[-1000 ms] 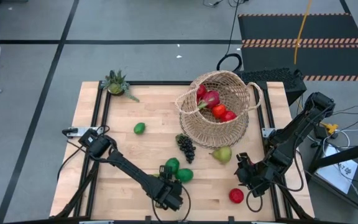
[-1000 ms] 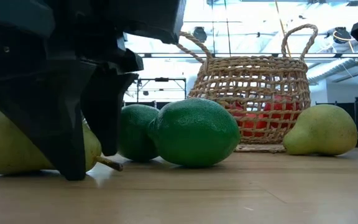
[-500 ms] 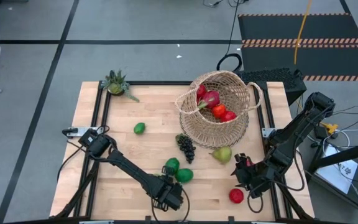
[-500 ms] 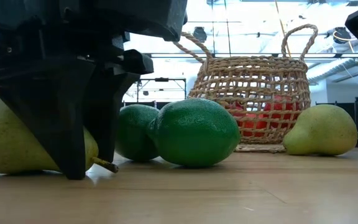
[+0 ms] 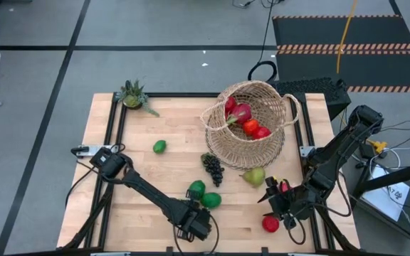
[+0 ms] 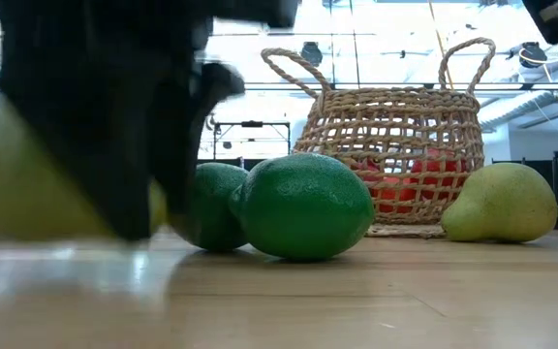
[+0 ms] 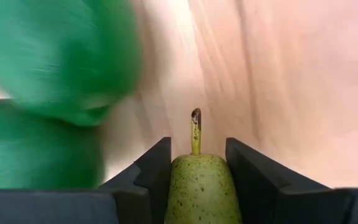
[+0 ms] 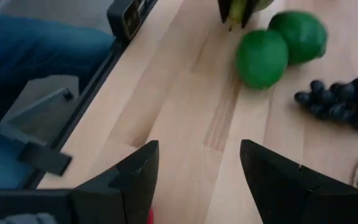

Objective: Build produce basket
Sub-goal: Put the green pear into the brown basket

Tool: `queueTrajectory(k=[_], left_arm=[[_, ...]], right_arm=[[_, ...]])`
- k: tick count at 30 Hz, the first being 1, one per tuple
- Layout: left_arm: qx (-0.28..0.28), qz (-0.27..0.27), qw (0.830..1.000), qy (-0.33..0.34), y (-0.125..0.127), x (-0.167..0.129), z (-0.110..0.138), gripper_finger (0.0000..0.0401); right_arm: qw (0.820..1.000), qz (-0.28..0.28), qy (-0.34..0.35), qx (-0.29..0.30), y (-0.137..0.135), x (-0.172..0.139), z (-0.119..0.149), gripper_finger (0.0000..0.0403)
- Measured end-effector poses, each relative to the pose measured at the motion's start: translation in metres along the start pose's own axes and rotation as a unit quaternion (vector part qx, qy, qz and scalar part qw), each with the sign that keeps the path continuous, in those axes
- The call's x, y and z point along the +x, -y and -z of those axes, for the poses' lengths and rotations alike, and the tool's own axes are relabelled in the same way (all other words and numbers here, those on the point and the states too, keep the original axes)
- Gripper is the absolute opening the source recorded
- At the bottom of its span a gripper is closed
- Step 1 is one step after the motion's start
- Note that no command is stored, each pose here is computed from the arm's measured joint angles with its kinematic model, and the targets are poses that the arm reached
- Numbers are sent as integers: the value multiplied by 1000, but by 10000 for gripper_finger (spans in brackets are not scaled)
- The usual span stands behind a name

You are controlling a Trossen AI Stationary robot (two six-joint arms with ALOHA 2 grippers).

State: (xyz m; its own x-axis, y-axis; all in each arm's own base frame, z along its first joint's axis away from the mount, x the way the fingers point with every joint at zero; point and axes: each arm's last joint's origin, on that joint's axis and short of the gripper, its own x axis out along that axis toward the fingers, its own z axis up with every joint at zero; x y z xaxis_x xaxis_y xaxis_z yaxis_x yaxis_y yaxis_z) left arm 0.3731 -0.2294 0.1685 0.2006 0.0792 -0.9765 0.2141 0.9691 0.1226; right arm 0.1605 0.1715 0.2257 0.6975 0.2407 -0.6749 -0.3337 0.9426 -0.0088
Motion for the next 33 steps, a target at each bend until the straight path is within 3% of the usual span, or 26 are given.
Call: queueTrajectory(k=[9, 15, 23, 33], left_arm=[[-10, 2, 998, 68, -10, -51, -1, 140], [-27, -71, 986, 146, -26, -87, -1, 152], [-9, -162, 942, 293, -45, -136, -13, 155], [39, -215, 873, 436, -74, -174, -39, 156]], right_arm=[[993, 73, 92, -7, 1, -1, -15, 219], [980, 107, 162, -32, 3, -4, -30, 219], [961, 155, 220, -61, 20, -4, -50, 219], [947, 213, 227, -76, 50, 1, -62, 219]])
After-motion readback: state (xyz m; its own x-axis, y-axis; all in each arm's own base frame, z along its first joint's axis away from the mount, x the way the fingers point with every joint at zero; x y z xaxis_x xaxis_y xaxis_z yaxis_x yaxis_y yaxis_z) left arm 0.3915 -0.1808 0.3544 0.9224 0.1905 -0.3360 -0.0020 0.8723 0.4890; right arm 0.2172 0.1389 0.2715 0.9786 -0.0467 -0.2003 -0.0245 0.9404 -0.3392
